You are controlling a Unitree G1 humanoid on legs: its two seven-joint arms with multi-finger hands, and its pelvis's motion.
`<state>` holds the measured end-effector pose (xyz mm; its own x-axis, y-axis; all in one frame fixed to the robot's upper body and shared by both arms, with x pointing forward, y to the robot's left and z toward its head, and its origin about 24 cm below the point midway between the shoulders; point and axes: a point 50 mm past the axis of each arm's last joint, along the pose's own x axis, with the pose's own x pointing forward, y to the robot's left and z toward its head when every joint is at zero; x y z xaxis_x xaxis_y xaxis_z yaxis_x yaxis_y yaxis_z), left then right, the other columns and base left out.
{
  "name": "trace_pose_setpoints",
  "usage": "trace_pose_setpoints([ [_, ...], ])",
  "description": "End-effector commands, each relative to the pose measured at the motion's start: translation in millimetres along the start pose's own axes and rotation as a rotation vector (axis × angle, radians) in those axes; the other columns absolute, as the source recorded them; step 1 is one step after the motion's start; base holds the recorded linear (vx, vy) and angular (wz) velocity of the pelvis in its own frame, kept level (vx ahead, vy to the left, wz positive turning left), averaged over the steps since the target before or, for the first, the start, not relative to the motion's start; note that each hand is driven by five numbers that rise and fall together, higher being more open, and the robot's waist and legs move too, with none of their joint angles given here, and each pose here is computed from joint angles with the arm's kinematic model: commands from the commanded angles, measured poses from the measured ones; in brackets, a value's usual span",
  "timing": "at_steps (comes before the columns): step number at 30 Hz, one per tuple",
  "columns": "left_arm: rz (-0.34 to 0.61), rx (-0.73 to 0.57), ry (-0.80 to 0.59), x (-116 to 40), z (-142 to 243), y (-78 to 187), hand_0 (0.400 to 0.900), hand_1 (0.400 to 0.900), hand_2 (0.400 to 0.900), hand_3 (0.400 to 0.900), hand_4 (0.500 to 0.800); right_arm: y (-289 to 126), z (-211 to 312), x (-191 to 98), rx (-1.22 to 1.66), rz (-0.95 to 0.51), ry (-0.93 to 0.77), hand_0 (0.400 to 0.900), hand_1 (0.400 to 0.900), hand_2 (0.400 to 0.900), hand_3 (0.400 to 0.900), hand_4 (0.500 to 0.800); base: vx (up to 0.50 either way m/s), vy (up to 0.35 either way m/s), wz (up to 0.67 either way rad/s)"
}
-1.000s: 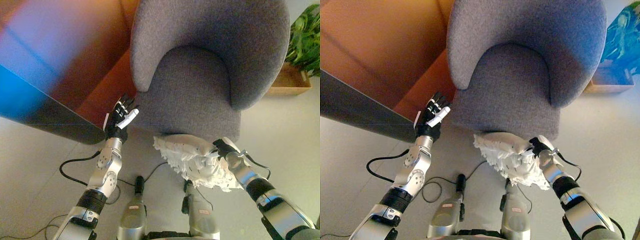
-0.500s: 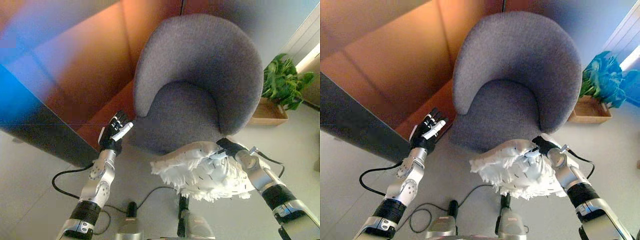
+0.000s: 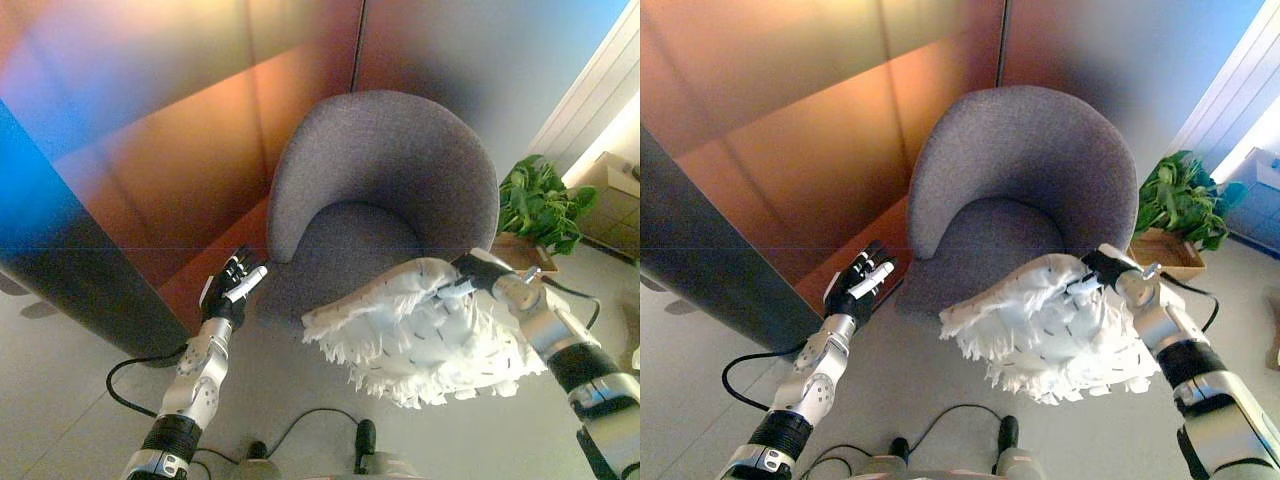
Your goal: Pick up the pillow and put it on the sofa.
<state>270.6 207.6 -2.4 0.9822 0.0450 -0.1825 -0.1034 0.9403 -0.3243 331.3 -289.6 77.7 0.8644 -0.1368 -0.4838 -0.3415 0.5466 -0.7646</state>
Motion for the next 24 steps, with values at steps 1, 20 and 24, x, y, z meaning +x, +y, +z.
trace_pose_setpoints([
  [1, -0.138, 0.087, -0.045, 3.8, 7.7, -14.8, 0.900, 0.900, 0.900, 0.900, 0.800, -139.8, 61.6, -35.7, -0.075, -0.430, -0.143, 0.400, 0.400, 0.400, 0.400, 0.500, 0.074, 0.000, 0.14],
  [20, -0.315, 0.112, -0.080, 3.9, 20.8, -32.0, 0.900, 0.900, 0.900, 0.900, 0.800, -162.7, 63.4, -30.1, -0.067, -0.516, -0.017, 0.400, 0.400, 0.400, 0.400, 0.500, 0.012, -0.020, 0.14],
  [24, -0.381, 0.131, -0.231, 19.9, 58.9, -56.8, 0.900, 0.900, 0.900, 0.900, 0.800, -186.4, 86.1, -44.1, -0.073, -0.728, -0.015, 0.400, 0.400, 0.400, 0.400, 0.500, -0.366, -0.103, -0.04],
])
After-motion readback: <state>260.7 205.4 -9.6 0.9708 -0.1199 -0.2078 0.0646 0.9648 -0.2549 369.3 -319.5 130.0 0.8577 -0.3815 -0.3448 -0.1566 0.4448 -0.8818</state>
